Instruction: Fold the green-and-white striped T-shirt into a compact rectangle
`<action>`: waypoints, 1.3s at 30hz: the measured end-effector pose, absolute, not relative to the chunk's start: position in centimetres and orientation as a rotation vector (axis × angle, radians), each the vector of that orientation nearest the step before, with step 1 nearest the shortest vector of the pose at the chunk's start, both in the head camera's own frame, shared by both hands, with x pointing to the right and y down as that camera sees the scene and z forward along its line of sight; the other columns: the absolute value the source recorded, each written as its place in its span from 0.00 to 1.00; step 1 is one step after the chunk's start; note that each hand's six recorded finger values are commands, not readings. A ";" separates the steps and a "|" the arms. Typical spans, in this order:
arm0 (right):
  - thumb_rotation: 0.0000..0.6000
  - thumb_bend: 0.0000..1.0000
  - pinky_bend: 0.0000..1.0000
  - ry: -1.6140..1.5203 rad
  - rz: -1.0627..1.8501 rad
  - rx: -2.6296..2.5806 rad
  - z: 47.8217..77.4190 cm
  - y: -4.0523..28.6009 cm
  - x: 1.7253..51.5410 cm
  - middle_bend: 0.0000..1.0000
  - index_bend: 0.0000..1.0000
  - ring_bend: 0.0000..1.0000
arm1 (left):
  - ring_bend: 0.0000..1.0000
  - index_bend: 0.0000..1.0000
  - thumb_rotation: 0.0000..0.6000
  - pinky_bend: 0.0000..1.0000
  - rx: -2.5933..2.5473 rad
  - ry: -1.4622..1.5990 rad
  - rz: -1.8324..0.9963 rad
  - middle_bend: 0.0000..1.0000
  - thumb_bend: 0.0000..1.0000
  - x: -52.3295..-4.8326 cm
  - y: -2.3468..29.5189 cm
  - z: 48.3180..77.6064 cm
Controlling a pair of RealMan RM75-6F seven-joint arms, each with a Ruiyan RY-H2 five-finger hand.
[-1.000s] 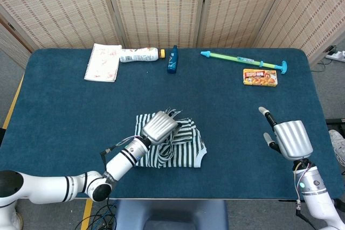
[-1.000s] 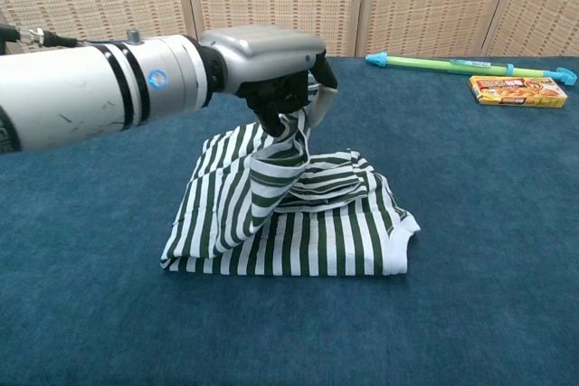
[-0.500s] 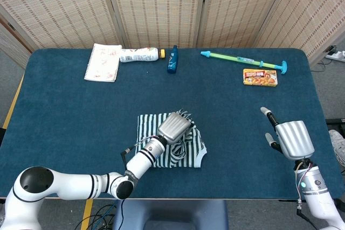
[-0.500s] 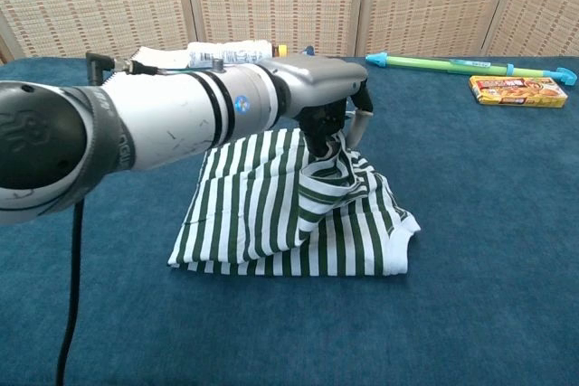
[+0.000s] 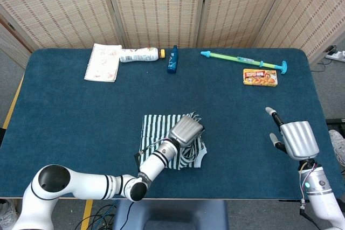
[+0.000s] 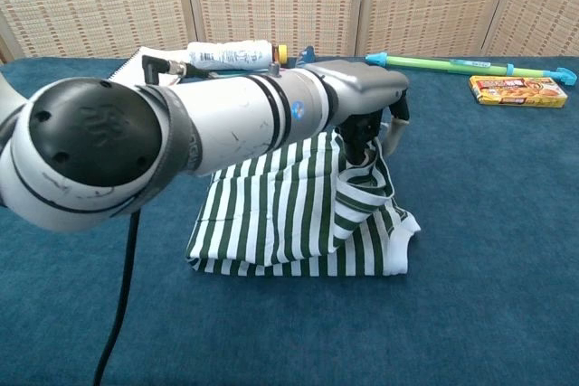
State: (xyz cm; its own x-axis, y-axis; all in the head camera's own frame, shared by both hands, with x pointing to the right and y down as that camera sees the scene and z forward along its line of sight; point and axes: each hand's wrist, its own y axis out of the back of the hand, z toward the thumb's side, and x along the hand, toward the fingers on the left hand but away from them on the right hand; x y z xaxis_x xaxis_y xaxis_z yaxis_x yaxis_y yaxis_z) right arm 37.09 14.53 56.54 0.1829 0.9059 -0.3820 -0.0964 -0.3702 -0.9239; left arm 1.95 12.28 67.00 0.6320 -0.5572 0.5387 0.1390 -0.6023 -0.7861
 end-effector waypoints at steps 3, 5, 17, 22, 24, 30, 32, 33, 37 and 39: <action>1.00 0.34 1.00 -0.808 1.357 -1.525 56.5 14.6 37.2 0.98 0.16 1.00 | 0.82 0.45 1.00 1.00 -1.972 0.317 -1.025 0.90 0.52 2.4 12.7 67.3; 1.00 0.34 1.00 -0.809 1.359 -1.524 56.5 14.6 37.3 0.98 0.16 1.00 | 0.81 0.34 1.00 1.00 -1.961 0.320 -1.032 0.89 0.34 2.6 12.8 67.5; 1.00 0.34 1.00 -0.812 1.363 -1.520 56.4 14.5 37.5 0.98 0.16 1.00 | 0.78 0.07 1.00 1.00 -2.029 0.512 -1.074 0.85 0.17 0.6 11.2 66.9; 1.00 0.34 1.00 -0.814 1.360 -1.518 56.3 14.5 37.6 0.98 0.16 1.00 | 0.69 0.07 1.00 0.94 -2.030 0.632 -1.116 0.76 0.17 -3.7 9.3 66.5; 1.00 0.34 1.00 -0.812 1.361 -1.517 56.3 14.6 37.6 0.98 0.16 1.00 | 0.65 0.08 1.00 0.90 -2.027 0.687 -1.134 0.74 0.17 -5.8 8.7 66.4; 1.00 0.34 1.00 -0.815 1.367 -1.510 56.3 14.8 37.7 0.95 0.16 0.97 | 0.56 0.10 1.00 0.78 -1.973 0.840 -1.186 0.66 0.17 -13.2 7.8 66.2; 1.00 0.34 1.00 -0.814 1.371 -1.507 56.4 14.8 37.9 0.91 0.16 0.92 | 0.53 0.10 1.00 0.71 -1.958 0.876 -1.211 0.61 0.17 -15.6 7.8 66.2; 1.00 0.34 0.99 -0.811 1.374 -1.508 56.4 14.9 37.9 0.87 0.16 0.87 | 0.52 0.10 1.00 0.69 -1.949 0.898 -1.227 0.60 0.17 -17.1 7.9 66.2; 1.00 0.34 0.80 -0.795 1.395 -1.524 56.7 15.3 38.3 0.68 0.16 0.66 | 0.48 0.12 1.00 0.61 -1.894 0.961 -1.287 0.55 0.17 -22.7 8.9 66.2; 1.00 0.34 0.65 -0.783 1.405 -1.536 57.0 15.4 38.5 0.52 0.16 0.50 | 0.47 0.13 1.00 0.59 -1.864 0.982 -1.310 0.54 0.17 -25.0 9.6 66.2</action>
